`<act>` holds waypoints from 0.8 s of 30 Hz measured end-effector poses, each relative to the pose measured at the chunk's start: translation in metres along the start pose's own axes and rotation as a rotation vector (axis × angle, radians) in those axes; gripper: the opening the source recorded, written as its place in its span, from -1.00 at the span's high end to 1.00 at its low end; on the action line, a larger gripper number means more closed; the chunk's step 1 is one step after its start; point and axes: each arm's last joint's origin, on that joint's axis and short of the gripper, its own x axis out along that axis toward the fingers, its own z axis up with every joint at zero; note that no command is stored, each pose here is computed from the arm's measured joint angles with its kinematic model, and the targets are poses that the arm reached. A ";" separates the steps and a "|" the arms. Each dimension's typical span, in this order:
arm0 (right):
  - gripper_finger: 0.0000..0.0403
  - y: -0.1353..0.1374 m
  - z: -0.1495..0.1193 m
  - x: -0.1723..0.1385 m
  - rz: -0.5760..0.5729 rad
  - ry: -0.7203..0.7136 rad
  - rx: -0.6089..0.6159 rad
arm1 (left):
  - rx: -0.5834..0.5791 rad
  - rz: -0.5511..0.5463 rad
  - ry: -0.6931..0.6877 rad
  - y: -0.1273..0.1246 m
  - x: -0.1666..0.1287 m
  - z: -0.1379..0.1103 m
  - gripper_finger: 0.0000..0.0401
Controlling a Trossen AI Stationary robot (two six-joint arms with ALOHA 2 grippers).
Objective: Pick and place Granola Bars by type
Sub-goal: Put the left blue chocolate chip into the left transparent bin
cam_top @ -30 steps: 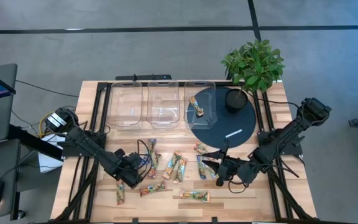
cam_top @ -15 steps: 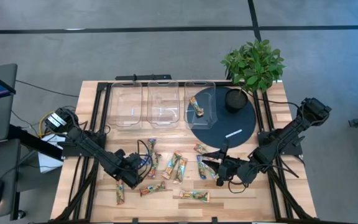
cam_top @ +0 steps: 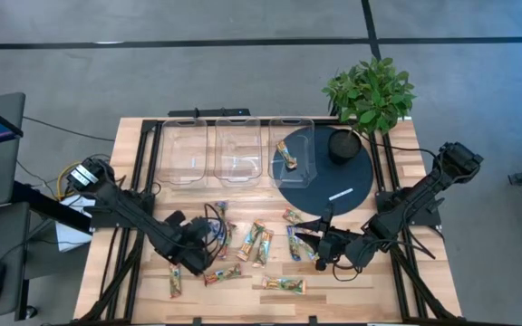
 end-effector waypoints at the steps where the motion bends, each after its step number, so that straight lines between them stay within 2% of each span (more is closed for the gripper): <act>1: 0.41 0.000 0.000 0.000 0.000 0.000 0.000 | -0.001 0.017 -0.017 0.000 -0.005 0.002 0.57; 5: 0.41 0.000 0.000 0.000 0.000 0.000 0.000 | -0.022 0.117 -0.133 0.005 -0.031 0.014 0.57; 10: 0.41 0.000 0.000 0.000 0.000 0.000 0.000 | -0.088 0.311 -0.285 0.025 -0.060 0.031 0.57; 11: 0.41 0.000 0.000 0.000 0.000 0.000 0.000 | -0.111 0.320 -0.314 0.027 -0.062 0.036 0.57; 15: 0.41 0.000 0.000 0.000 0.000 0.001 -0.001 | -0.054 0.370 -0.371 0.040 -0.059 0.057 0.57; 18: 0.41 0.000 -0.001 0.000 0.002 0.004 0.000 | -0.076 0.450 -0.384 0.054 -0.051 0.079 0.57; 24: 0.41 0.001 -0.003 0.000 0.009 0.023 -0.007 | -0.072 0.591 -0.265 0.089 -0.033 0.119 0.57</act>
